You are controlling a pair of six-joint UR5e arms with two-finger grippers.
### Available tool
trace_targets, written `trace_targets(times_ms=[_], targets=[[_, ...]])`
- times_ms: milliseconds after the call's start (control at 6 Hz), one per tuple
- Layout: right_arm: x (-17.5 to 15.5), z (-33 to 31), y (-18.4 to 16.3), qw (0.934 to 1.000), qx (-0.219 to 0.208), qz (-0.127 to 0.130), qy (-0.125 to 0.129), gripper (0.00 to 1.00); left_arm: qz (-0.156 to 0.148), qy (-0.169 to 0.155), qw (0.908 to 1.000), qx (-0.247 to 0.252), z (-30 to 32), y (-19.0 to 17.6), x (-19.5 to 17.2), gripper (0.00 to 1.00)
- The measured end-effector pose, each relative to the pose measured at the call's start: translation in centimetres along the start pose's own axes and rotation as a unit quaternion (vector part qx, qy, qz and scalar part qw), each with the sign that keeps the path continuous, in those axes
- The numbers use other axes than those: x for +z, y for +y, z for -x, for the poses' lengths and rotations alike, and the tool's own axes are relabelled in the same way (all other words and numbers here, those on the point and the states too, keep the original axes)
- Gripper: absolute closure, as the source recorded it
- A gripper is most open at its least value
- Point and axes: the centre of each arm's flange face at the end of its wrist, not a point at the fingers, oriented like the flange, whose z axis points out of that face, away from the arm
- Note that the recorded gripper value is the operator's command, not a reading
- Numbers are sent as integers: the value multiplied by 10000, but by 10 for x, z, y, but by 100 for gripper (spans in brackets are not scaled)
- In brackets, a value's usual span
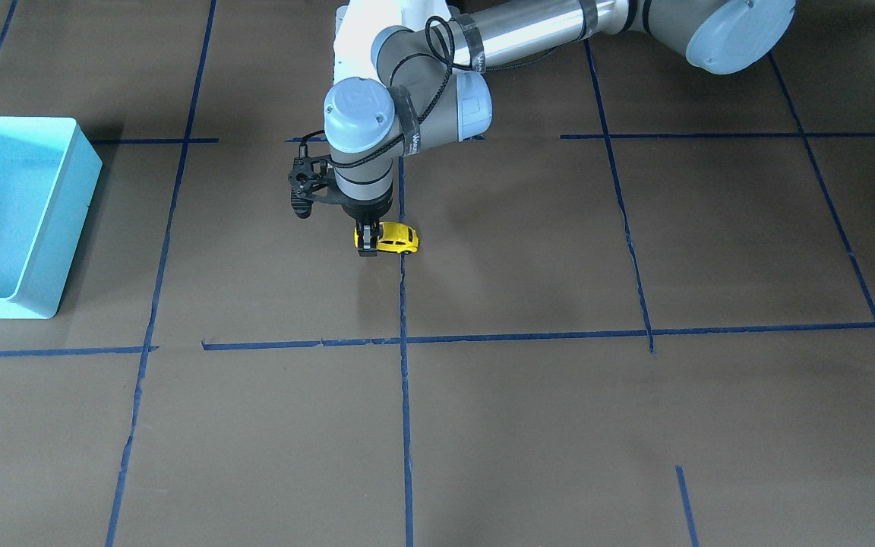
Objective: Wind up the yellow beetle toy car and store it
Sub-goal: 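Press the car down and push it farther from the robot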
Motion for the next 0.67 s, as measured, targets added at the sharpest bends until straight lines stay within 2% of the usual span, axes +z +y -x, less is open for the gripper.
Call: trace_targets(times_ms=[667], targets=[[-1,0,0,10000,-6,-5,13,0,-77,-103,9999,26,2,4,7,96]])
